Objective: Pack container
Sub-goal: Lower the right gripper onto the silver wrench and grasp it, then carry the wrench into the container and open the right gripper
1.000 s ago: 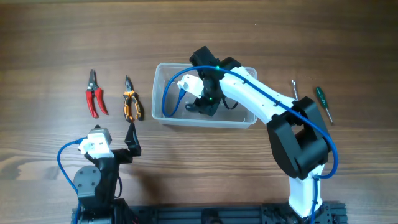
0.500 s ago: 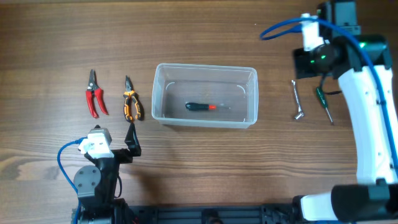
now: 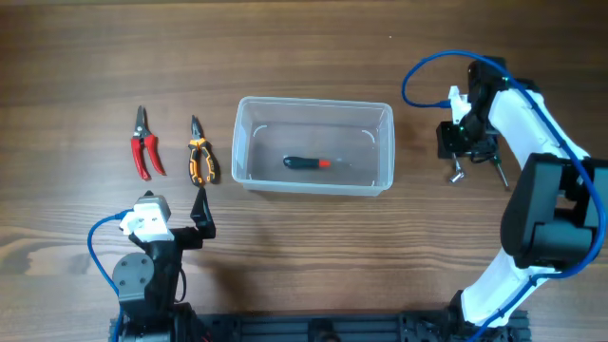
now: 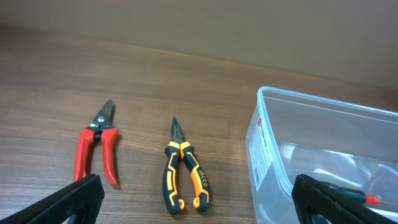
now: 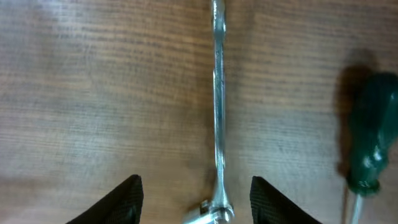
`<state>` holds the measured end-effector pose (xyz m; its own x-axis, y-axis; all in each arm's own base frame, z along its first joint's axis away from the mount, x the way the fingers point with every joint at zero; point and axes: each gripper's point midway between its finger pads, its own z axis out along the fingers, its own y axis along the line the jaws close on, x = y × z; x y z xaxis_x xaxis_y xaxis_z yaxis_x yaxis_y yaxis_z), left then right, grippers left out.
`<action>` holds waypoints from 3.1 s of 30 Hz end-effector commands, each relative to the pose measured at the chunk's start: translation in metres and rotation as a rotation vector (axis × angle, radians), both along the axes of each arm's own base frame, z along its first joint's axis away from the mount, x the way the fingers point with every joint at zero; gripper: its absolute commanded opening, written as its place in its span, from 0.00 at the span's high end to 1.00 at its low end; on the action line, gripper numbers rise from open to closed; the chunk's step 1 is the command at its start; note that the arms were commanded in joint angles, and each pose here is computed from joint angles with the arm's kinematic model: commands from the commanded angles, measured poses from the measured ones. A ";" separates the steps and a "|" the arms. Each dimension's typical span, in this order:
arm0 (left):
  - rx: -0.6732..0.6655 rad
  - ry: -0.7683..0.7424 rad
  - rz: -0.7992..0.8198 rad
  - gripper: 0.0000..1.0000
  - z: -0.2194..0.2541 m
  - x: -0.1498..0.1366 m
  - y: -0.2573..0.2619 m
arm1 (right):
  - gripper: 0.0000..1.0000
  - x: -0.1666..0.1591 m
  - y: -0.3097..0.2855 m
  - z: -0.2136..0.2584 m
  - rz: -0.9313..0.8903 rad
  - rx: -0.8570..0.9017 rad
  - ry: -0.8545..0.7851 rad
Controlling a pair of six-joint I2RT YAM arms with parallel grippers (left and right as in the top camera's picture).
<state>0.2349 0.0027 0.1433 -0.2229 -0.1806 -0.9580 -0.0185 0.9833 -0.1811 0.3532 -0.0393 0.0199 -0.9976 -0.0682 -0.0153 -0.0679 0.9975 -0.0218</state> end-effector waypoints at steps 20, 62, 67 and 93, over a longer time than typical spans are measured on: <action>-0.012 -0.006 -0.014 0.00 0.000 0.000 -0.003 | 0.76 -0.012 -0.006 -0.035 0.009 -0.042 -0.022; -0.012 -0.006 -0.014 0.00 0.000 0.000 -0.003 | 0.96 0.002 0.277 0.104 1.235 0.060 -0.303; -0.012 -0.006 -0.014 0.00 0.000 0.000 -0.003 | 0.96 0.003 0.272 0.042 1.216 0.047 -0.147; -0.012 -0.006 -0.014 0.00 0.000 0.000 -0.003 | 0.64 0.006 0.267 0.028 1.051 0.090 -0.110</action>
